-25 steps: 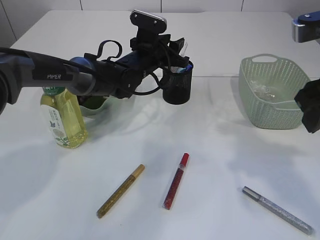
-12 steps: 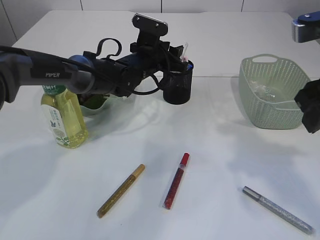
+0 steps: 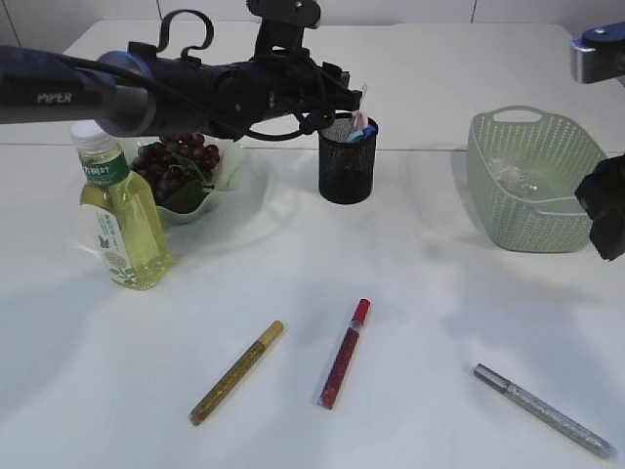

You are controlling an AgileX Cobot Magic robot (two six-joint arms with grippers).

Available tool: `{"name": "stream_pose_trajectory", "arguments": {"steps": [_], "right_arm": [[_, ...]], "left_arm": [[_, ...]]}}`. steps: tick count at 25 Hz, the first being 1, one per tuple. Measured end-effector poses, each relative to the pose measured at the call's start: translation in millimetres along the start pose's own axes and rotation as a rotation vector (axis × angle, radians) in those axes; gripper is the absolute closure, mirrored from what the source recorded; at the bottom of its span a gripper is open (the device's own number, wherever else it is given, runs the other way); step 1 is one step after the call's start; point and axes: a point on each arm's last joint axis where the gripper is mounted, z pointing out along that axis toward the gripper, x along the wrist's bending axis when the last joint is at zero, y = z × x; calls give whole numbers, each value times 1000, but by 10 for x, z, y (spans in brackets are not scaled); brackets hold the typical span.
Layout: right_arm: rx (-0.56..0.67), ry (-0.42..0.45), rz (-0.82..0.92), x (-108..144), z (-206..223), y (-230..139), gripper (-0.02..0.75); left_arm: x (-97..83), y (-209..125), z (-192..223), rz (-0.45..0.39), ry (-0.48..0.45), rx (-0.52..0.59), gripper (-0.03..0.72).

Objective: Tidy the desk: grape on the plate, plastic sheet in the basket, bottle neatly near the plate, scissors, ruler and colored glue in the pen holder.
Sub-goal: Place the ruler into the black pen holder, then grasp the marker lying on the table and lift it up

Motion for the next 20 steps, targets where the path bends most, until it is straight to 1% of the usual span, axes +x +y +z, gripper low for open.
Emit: {"name": "stream_pose_trajectory", "arguments": {"steps": [7,12,20], "right_arm": [[13,-2,0,-2,0,-12,247],[15,-2,0,-2,0,-13,248],[18,10,5,9,0,-16,248]], "left_arm": [[-5,307,-197,-8,-5,55,368],[14,492,-412,-46,-10,187,369],[-7,821,-950,-47,-36,446,370]]}}
